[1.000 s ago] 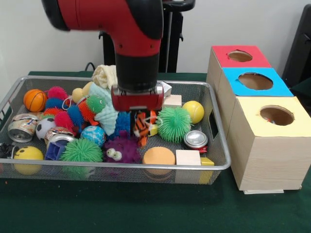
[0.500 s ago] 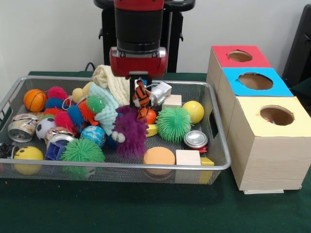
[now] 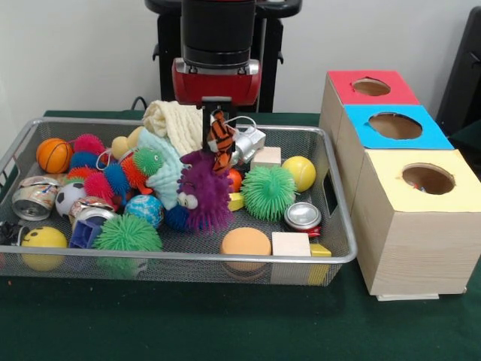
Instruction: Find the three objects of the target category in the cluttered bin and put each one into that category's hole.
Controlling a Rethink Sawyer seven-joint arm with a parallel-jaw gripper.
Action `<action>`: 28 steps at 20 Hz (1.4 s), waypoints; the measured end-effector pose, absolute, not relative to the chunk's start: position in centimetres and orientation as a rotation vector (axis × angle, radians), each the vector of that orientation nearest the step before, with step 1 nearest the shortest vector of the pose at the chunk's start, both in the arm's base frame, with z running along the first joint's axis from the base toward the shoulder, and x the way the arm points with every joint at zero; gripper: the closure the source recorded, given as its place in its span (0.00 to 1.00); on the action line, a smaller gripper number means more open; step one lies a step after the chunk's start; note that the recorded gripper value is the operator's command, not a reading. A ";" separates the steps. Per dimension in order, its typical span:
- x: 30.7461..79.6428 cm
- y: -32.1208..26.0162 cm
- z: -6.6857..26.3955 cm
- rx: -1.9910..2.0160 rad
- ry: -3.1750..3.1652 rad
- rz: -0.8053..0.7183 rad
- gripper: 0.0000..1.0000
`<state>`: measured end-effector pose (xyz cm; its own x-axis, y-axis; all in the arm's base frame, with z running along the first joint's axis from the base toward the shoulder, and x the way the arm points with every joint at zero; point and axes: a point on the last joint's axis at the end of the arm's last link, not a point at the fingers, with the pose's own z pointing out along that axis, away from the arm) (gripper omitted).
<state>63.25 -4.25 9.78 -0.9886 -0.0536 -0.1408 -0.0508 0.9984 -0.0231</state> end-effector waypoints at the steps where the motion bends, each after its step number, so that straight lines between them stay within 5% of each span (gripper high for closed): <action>1: 63.1 -4.3 9.7 -0.077 3.002 -0.030 1.00; 5: 61.4 -4.4 9.0 -0.070 3.036 -0.029 1.00; 6: 60.1 -4.4 8.4 -0.064 3.057 -0.031 0.00; 28: 56.6 -3.8 7.1 0.037 3.131 -0.022 0.00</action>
<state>56.57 -3.77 7.07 -0.9997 0.0238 -0.0105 0.0239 0.9996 -0.0137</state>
